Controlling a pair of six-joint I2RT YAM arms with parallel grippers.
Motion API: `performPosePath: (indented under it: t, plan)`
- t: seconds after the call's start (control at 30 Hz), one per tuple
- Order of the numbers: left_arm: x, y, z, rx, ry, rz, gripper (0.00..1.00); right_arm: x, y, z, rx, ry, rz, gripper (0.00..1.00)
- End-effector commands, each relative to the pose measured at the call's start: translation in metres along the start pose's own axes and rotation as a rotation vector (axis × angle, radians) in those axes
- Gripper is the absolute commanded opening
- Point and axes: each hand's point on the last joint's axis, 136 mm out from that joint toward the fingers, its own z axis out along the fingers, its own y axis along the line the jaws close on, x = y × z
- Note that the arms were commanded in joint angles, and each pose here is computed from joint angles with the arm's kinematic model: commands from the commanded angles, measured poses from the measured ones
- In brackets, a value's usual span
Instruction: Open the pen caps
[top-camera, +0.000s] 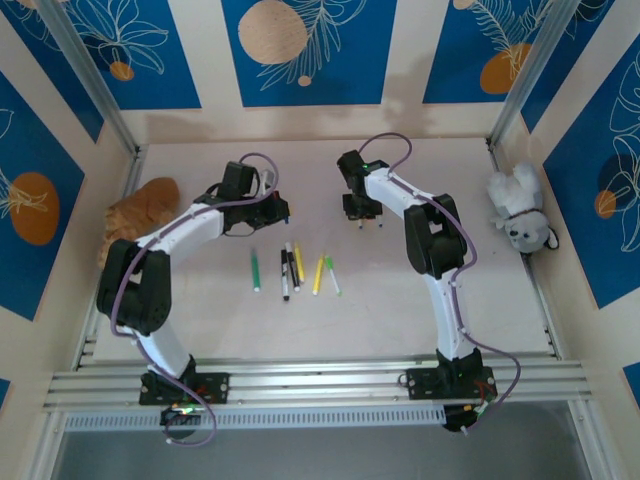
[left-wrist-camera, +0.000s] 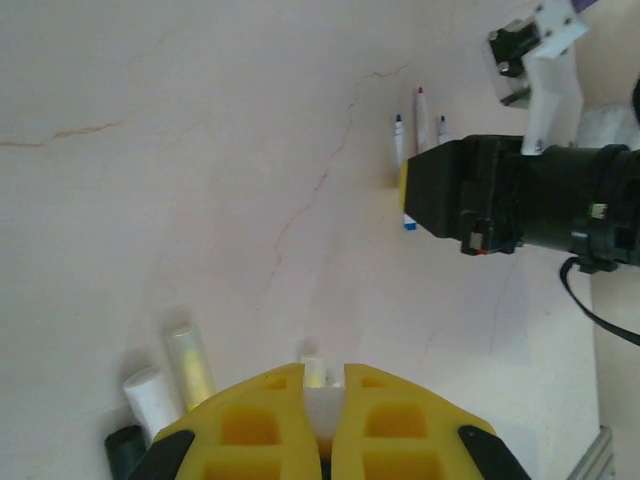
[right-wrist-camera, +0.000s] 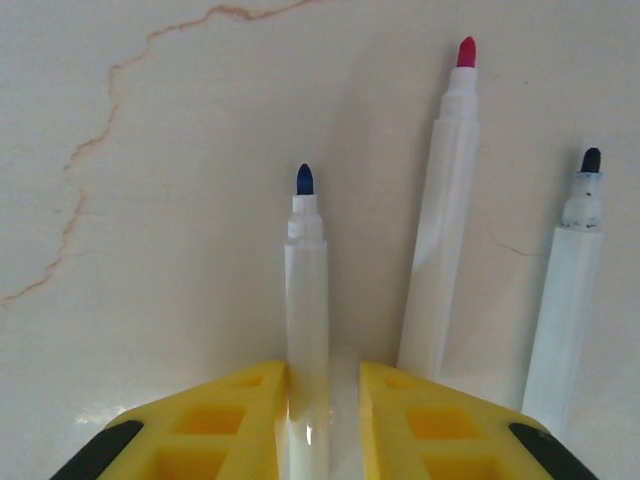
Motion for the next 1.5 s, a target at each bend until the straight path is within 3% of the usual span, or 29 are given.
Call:
performPosePath:
  t: [0.0, 0.17, 0.33, 0.53, 0.93, 1.47]
  plan:
    - [-0.014, 0.018, -0.01, -0.129, -0.007, 0.048, 0.0, 0.001, -0.002, -0.034, 0.009, -0.043, 0.016, 0.27]
    - [-0.029, 0.065, -0.02, -0.391, 0.031, 0.107, 0.0, 0.007, 0.004, -0.08, -0.02, -0.136, 0.023, 0.28]
    - [-0.032, 0.102, -0.011, -0.494, 0.074, 0.09, 0.0, 0.022, 0.013, -0.116, -0.063, -0.189, 0.021, 0.28]
    - [-0.043, 0.114, 0.008, -0.526, 0.082, 0.094, 0.0, 0.031, 0.024, -0.142, -0.123, -0.232, 0.02, 0.28]
    - [-0.059, 0.142, 0.027, -0.647, 0.091, 0.09, 0.0, 0.036, 0.029, -0.138, -0.126, -0.223, 0.006, 0.28]
    - [-0.066, 0.158, 0.047, -0.684, 0.086, 0.075, 0.01, 0.037, 0.029, -0.142, -0.142, -0.233, 0.01, 0.28]
